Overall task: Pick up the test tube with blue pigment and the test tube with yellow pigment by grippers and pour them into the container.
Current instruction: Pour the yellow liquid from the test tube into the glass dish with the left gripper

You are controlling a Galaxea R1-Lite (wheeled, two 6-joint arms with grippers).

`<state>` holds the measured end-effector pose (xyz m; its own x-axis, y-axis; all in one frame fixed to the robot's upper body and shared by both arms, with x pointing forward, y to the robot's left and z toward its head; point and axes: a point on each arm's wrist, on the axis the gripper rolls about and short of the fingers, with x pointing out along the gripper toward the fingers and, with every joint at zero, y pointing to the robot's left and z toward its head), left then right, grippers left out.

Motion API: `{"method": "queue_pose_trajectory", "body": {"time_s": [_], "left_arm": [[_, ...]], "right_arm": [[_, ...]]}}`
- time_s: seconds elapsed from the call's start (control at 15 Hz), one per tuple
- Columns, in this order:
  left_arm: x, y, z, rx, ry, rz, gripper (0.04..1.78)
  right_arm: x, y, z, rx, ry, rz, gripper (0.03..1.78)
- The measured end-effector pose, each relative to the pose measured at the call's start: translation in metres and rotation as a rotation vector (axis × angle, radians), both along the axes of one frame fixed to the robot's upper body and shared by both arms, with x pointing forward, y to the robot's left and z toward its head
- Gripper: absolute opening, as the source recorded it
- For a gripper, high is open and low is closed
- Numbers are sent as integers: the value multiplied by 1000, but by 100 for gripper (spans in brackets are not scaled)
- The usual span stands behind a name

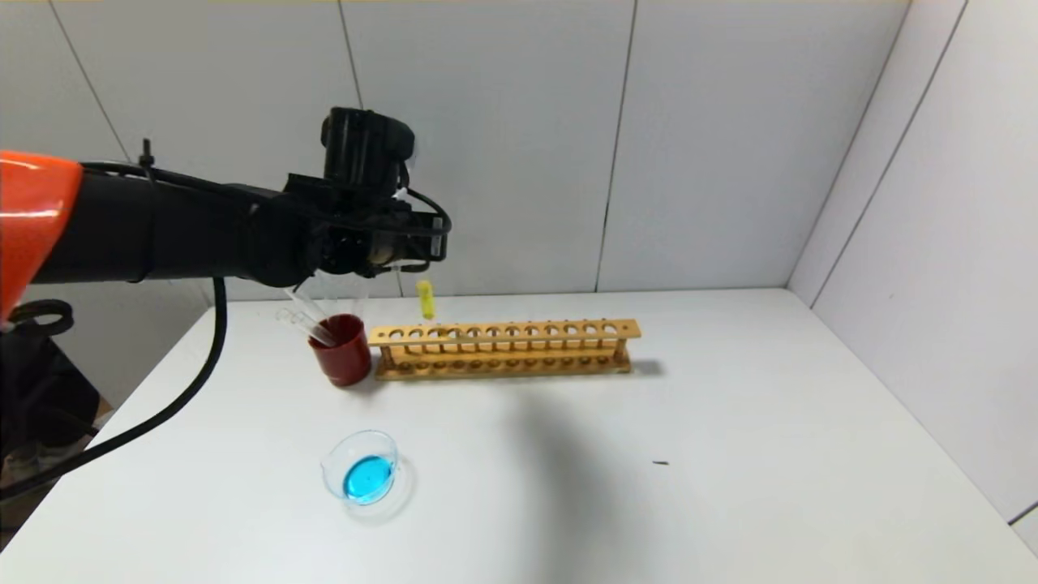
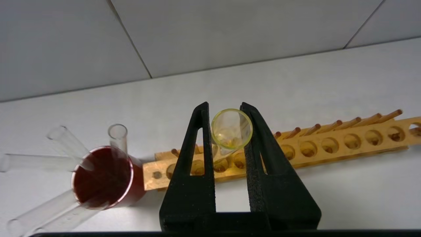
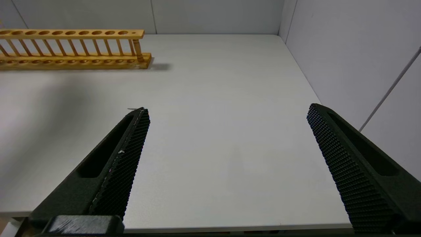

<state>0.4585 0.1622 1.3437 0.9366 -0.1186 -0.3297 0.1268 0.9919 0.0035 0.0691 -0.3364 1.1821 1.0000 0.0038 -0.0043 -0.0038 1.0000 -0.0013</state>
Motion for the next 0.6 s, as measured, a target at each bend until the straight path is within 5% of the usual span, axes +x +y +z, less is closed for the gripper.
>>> {"method": "queue_pose_trajectory", "body": {"time_s": [0.27, 0.6], "left_arm": [[-21, 10, 28, -9, -70, 8, 31], [-57, 33, 14, 132, -59, 90, 31]], "right_arm": [[0, 0, 0, 0, 0, 0, 175], [0, 0, 0, 0, 0, 0, 175]]}}
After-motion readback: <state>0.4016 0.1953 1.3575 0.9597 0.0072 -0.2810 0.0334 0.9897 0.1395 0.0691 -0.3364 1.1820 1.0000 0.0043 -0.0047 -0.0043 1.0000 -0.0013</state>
